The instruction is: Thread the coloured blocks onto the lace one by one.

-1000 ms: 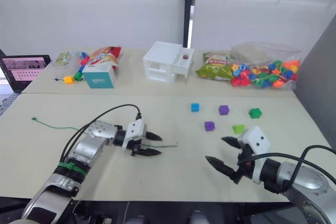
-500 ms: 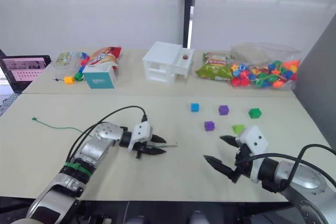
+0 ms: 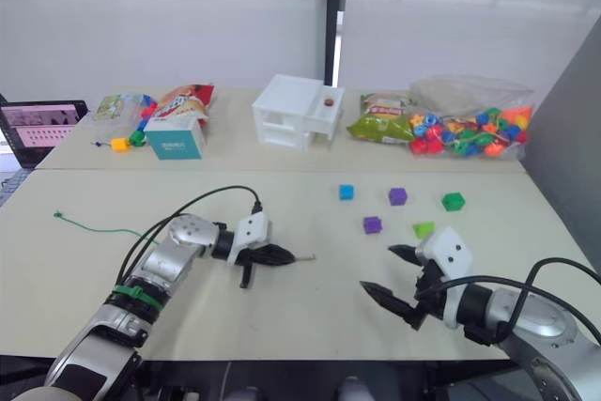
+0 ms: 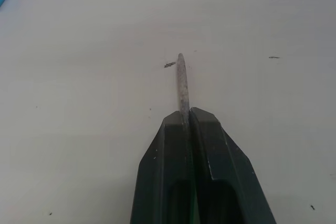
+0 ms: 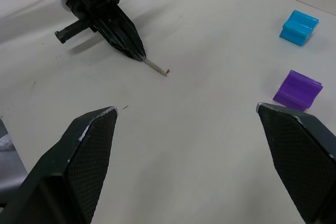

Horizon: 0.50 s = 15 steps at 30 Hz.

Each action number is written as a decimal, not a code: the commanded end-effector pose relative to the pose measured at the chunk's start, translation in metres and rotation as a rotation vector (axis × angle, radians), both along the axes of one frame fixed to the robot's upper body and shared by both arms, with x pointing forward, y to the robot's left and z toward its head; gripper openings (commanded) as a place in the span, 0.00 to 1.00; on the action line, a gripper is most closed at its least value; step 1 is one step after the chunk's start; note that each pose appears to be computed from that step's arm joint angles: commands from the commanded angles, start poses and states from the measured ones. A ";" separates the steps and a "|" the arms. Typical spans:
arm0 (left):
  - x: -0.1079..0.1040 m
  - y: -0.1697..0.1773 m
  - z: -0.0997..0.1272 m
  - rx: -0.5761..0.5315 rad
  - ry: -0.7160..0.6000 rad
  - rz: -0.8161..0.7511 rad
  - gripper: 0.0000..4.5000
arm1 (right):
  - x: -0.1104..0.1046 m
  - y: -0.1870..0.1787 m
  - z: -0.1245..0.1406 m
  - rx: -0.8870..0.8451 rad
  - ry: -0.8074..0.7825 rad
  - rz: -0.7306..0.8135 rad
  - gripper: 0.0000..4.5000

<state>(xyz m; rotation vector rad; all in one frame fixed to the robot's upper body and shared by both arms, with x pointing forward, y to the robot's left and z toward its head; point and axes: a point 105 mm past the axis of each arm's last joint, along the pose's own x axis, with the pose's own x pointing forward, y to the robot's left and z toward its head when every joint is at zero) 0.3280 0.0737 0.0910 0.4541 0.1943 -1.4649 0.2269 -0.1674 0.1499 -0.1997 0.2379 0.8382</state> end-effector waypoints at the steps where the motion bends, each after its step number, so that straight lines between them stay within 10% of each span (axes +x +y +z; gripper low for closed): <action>1: -0.003 -0.007 0.043 -0.164 -0.056 -0.038 0.00 | 0.000 0.000 0.010 0.006 -0.052 -0.005 1.00; 15: -0.018 0.009 0.064 -0.200 -0.107 -0.047 0.00 | 0.032 -0.073 0.014 0.103 -0.191 -0.533 1.00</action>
